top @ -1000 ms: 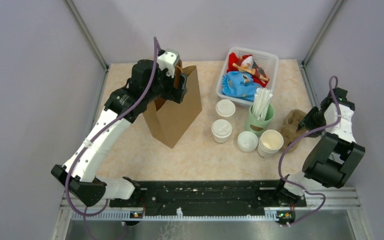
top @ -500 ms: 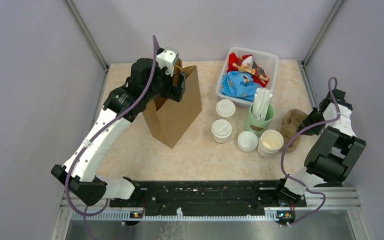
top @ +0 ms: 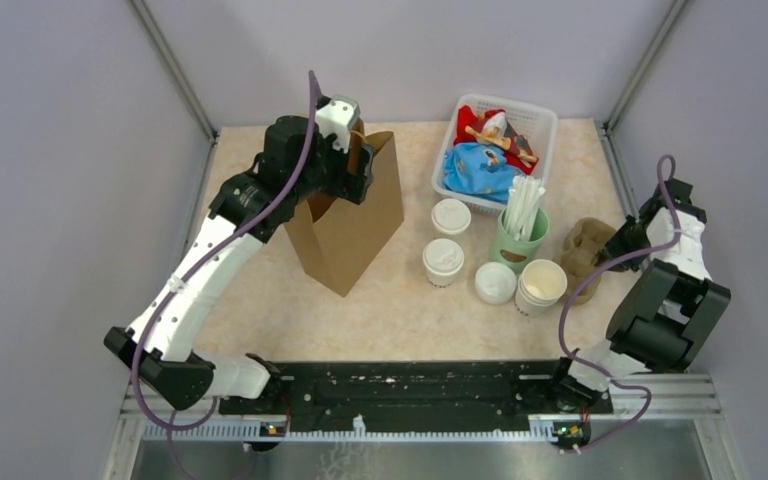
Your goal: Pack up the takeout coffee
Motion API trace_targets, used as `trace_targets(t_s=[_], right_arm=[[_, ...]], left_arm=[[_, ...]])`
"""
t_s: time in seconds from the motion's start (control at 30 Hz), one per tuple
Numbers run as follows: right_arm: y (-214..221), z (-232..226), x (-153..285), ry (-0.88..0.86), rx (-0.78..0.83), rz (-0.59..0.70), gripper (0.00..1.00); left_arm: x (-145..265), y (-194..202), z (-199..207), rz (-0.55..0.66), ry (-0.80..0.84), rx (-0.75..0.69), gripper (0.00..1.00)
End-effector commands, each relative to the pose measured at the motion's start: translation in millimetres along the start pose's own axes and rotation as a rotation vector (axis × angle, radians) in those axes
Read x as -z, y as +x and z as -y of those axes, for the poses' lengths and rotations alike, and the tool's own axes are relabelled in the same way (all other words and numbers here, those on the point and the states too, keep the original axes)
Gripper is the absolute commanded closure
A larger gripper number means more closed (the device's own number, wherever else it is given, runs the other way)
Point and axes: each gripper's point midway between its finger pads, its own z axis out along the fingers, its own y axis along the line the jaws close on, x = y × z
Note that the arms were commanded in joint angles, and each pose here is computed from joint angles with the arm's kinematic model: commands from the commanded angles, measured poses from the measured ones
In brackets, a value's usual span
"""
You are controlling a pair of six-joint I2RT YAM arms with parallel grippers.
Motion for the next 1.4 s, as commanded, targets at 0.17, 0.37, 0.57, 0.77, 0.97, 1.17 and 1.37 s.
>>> trace_targets(t_s=[0.17, 0.37, 0.57, 0.77, 0.97, 1.17, 1.37], right_arm=[[-7.2, 0.6, 3.2, -0.001, -0.001, 0.019, 0.96], [-5.2, -0.4, 8.0, -0.008, 0.002, 0.027, 1.0], [-8.7, 2.5, 29.0, 0.024, -0.019, 0.051, 1.0], [-14.9, 1.5, 50.6, 0.033, -0.027, 0.1, 1.0], [-21.8, 6.0, 56.9, 0.07, -0.018, 0.125, 1.0], [-20.0, 0.8, 52.2, 0.045, -0.016, 0.116, 1.0], [-10.8, -4.8, 35.4, -0.002, 0.006, 0.032, 0.6]], left_arm=[[6.5, -16.0, 2.6, 0.05, 0.017, -0.012, 0.07], [6.3, -17.0, 3.9, 0.052, 0.025, -0.011, 0.08], [6.2, -17.4, 5.4, 0.054, 0.033, -0.01, 0.08], [6.1, -16.7, 6.6, 0.053, 0.039, -0.009, 0.08], [5.6, -15.0, 9.6, 0.051, 0.048, -0.013, 0.08], [4.8, -15.1, 11.7, 0.05, 0.053, -0.017, 0.08], [2.9, -9.8, 12.4, 0.039, 0.057, -0.017, 0.07]])
